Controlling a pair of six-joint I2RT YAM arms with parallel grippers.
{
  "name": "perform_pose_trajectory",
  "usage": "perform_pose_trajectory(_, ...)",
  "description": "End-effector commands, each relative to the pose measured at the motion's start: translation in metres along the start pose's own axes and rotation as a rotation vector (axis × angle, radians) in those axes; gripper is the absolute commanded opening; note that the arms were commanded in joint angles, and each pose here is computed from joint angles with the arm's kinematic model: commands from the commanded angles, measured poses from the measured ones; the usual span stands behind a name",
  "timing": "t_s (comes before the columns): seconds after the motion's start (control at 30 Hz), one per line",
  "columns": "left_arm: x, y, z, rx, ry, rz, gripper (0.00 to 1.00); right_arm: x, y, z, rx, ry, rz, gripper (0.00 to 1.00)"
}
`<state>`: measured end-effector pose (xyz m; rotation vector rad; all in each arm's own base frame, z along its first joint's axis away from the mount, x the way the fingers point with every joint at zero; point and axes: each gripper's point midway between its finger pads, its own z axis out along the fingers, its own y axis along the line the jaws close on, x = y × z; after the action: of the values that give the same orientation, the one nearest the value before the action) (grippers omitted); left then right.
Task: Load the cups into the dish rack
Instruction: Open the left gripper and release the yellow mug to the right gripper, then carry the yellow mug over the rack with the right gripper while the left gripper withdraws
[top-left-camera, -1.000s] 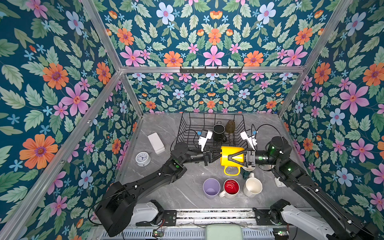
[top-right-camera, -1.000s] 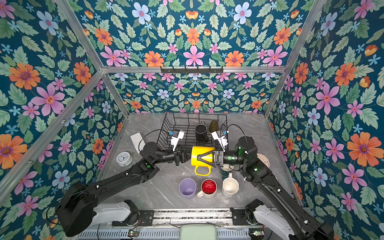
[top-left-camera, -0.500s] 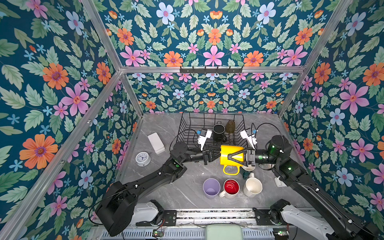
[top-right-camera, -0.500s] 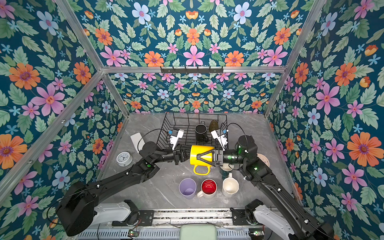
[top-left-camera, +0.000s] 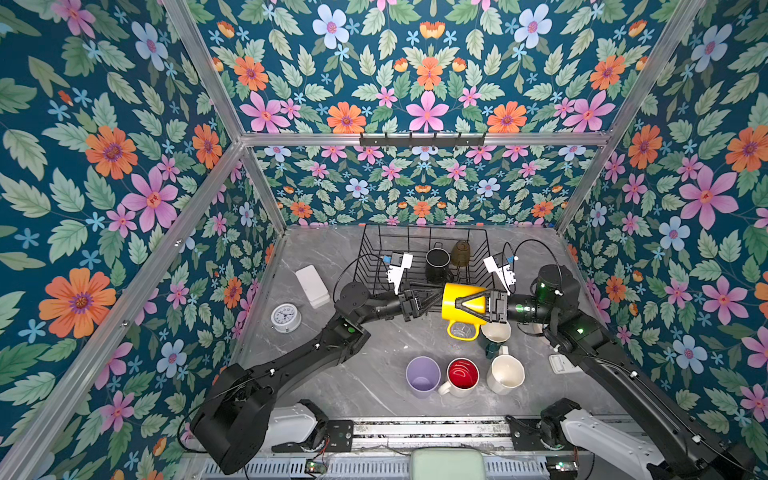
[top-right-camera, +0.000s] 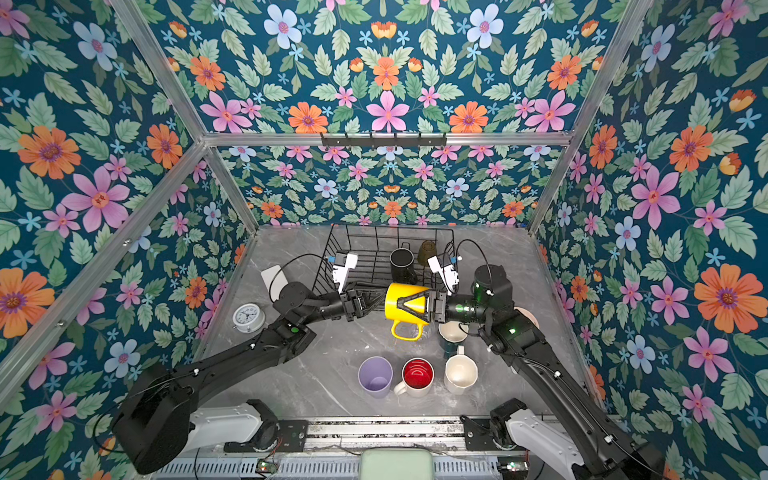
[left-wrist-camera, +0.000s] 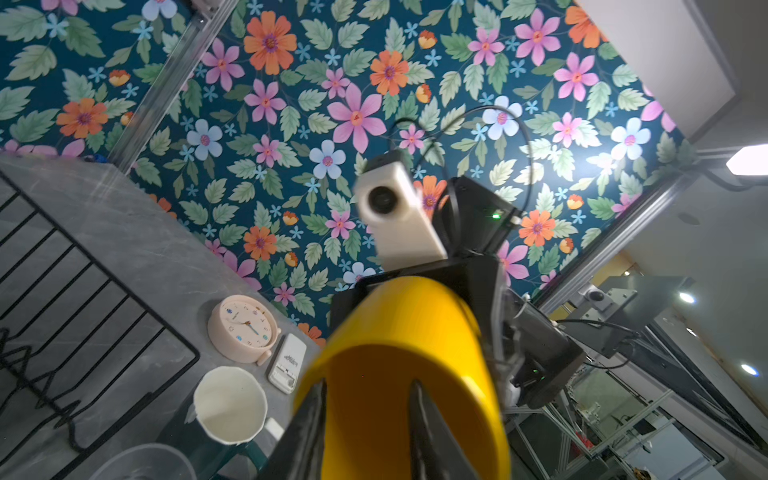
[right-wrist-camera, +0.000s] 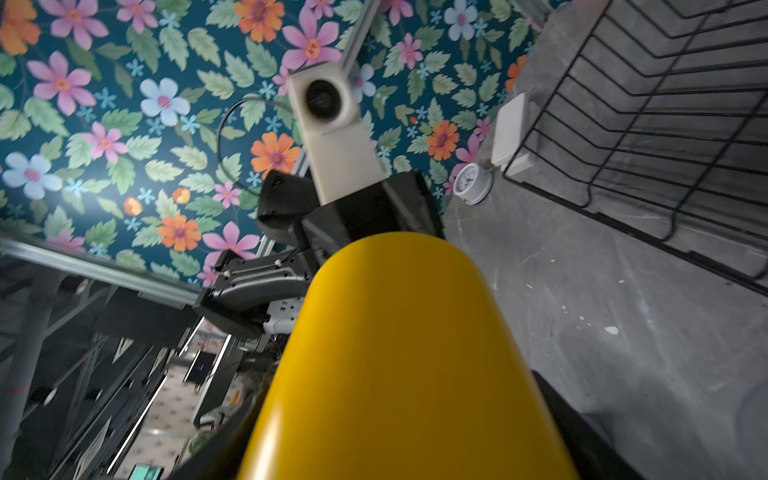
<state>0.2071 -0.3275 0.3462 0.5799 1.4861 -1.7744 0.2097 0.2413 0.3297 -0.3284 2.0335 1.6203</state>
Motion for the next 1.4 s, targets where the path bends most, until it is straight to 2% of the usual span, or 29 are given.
perform_pose_trajectory(0.0, -0.015, -0.017, -0.004, 0.057, -0.061, 0.062, 0.47, -0.010, 0.001, -0.003, 0.021, -0.033, -0.007, 0.00)
perform_pose_trajectory(0.07, -0.016, -0.013, -0.006, 0.041, -0.068, 0.060, 0.56, -0.012, 0.003, -0.005, 0.028, -0.034, -0.015, 0.00)
perform_pose_trajectory(0.17, -0.018, -0.004, -0.012, -0.005, -0.087, 0.057, 0.65, -0.017, 0.000, -0.011, 0.064, -0.041, -0.020, 0.00)
perform_pose_trajectory(0.43, -0.038, 0.031, -0.053, -0.247, -0.202, 0.062, 0.77, -0.031, -0.006, -0.030, 0.191, -0.043, -0.061, 0.00)
perform_pose_trajectory(0.67, -0.051, 0.060, -0.102, -0.616, -0.271, 0.124, 0.84, -0.042, -0.041, -0.043, 0.468, 0.008, -0.100, 0.00)
perform_pose_trajectory(0.87, -0.055, 0.059, -0.139, -0.809, -0.301, 0.170, 0.91, -0.056, -0.082, -0.061, 0.747, 0.080, -0.147, 0.00)
perform_pose_trajectory(1.07, -0.054, 0.054, -0.164, -0.903, -0.334, 0.176, 0.98, -0.072, -0.111, -0.062, 0.884, 0.153, -0.168, 0.00)
perform_pose_trajectory(1.37, -0.049, 0.046, -0.186, -0.972, -0.360, 0.168, 1.00, -0.097, -0.147, -0.058, 1.017, 0.219, -0.190, 0.00)
